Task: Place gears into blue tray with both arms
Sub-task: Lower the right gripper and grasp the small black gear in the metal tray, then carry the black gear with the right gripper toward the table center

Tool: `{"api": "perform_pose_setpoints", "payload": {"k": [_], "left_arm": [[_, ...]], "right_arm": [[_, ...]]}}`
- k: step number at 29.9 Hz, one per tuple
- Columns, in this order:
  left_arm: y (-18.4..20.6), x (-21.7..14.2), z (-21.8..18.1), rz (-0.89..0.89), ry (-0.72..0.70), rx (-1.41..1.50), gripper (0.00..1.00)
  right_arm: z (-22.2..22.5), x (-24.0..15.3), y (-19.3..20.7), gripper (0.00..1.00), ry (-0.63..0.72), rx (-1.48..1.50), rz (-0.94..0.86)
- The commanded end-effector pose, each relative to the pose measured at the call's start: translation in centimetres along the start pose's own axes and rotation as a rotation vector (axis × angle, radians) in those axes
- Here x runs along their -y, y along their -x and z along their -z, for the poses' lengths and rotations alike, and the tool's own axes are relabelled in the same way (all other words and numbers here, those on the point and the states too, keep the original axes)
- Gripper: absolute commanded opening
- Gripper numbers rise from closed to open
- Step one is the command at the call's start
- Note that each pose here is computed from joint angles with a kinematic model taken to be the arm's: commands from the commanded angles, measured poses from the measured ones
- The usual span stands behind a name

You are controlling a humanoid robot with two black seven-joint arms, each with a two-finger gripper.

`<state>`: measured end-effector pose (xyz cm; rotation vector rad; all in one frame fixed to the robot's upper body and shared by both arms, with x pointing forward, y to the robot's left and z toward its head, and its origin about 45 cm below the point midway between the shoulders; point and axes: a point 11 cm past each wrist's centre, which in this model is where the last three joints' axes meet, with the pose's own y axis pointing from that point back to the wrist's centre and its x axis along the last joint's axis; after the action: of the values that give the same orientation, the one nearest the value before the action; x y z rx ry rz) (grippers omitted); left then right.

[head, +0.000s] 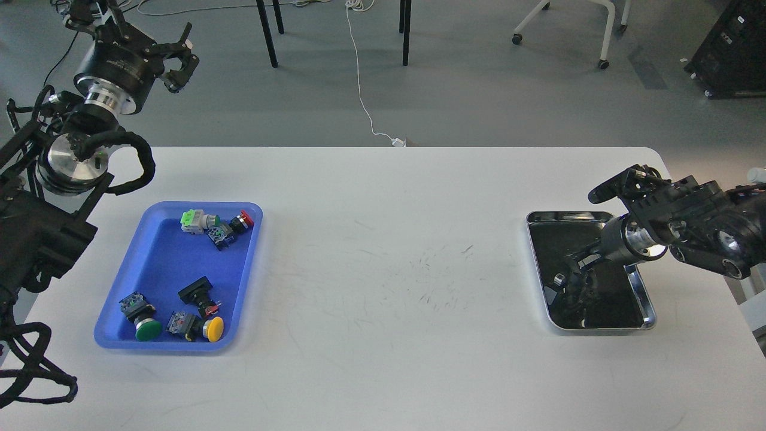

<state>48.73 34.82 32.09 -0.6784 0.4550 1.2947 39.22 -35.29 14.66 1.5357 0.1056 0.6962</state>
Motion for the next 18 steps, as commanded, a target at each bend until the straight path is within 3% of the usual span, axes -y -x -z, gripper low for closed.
{"api": "perform_pose_setpoints", "payload": {"k": [1, 5, 11, 18], "left_arm": [[0.0, 0.0, -0.1, -0.002, 0.002, 0.000, 0.98], [-0.4, -0.1, -0.8, -0.007, 0.008, 0.015, 0.98], [-0.4, -0.2, -1.0, -0.007, 0.009, 0.018, 0.98], [-0.4, -0.2, -1.0, -0.009, 0.012, 0.018, 0.98]], "right_arm": [[0.0, -0.1, 0.0, 0.12, -0.002, -0.002, 0.002], [0.3, -0.4, -0.8, 0.10, -0.018, 0.001, -0.022], [2.4, -2.4, -6.1, 0.10, -0.069, -0.009, -0.145], [10.1, -3.9, -12.0, 0.10, -0.238, -0.081, -0.249]]}}
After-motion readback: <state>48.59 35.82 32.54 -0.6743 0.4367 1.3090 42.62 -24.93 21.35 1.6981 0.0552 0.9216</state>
